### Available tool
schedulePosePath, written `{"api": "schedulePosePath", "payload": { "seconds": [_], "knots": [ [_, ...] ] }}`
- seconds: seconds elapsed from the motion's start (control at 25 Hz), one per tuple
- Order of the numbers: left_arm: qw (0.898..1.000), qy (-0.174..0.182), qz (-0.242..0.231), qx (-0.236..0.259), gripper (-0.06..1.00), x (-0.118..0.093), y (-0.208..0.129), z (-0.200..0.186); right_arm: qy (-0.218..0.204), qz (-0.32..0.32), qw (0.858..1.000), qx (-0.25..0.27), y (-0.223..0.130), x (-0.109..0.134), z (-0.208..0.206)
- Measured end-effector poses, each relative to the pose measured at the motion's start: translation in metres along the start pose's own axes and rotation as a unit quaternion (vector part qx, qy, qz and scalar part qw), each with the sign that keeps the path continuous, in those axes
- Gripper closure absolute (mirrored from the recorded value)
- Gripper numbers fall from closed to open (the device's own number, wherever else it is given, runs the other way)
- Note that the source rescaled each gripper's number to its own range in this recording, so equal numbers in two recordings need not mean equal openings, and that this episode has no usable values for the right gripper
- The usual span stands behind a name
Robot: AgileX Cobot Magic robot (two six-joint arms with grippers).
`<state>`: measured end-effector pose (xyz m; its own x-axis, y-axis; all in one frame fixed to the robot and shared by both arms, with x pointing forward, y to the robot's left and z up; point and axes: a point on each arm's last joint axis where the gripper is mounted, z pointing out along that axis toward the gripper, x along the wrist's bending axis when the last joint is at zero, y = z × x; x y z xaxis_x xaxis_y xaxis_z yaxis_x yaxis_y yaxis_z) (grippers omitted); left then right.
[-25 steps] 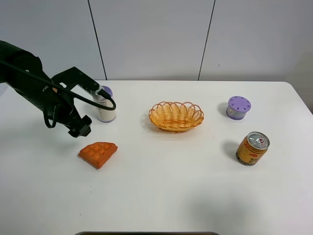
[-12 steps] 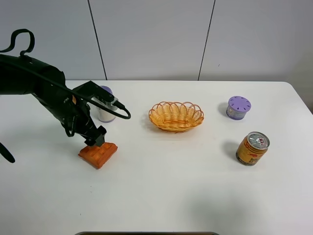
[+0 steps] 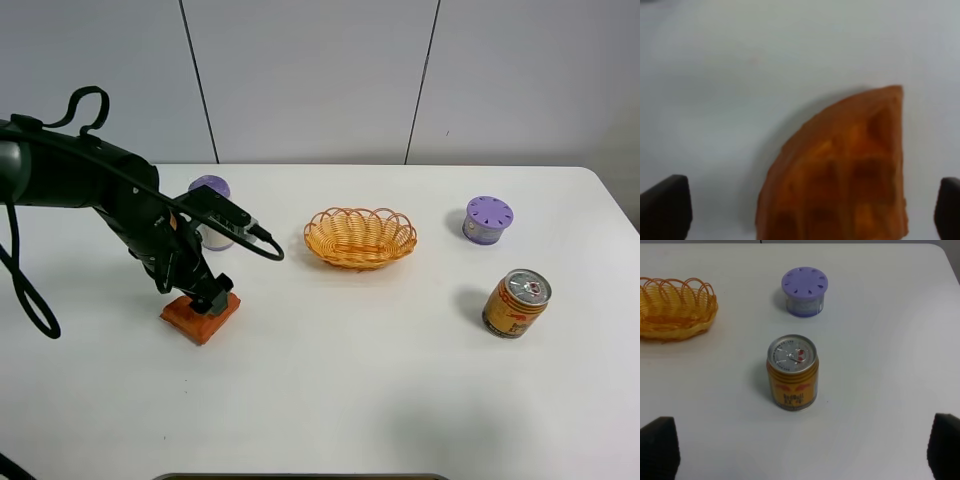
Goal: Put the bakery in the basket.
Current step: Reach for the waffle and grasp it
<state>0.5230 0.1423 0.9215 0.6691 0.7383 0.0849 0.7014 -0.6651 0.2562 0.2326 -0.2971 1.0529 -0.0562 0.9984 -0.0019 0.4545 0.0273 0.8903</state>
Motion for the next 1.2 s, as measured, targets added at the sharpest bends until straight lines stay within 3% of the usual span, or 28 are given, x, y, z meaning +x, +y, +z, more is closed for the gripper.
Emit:
{"api": "schedulePosePath", "payload": {
  "seconds": [0.84, 1.2],
  "knots": [
    [0.998, -0.019, -0.013, 0.053, -0.06, -0.005, -0.009, 0.052, 0.0, 0.0, 1.0, 0.0, 0.0, 0.0, 0.0],
    [0.998, -0.021, -0.019, 0.05, -0.04, -0.006, -0.008, 0.055, 0.0, 0.0, 1.0, 0.0, 0.0, 0.0, 0.0]
  ]
}}
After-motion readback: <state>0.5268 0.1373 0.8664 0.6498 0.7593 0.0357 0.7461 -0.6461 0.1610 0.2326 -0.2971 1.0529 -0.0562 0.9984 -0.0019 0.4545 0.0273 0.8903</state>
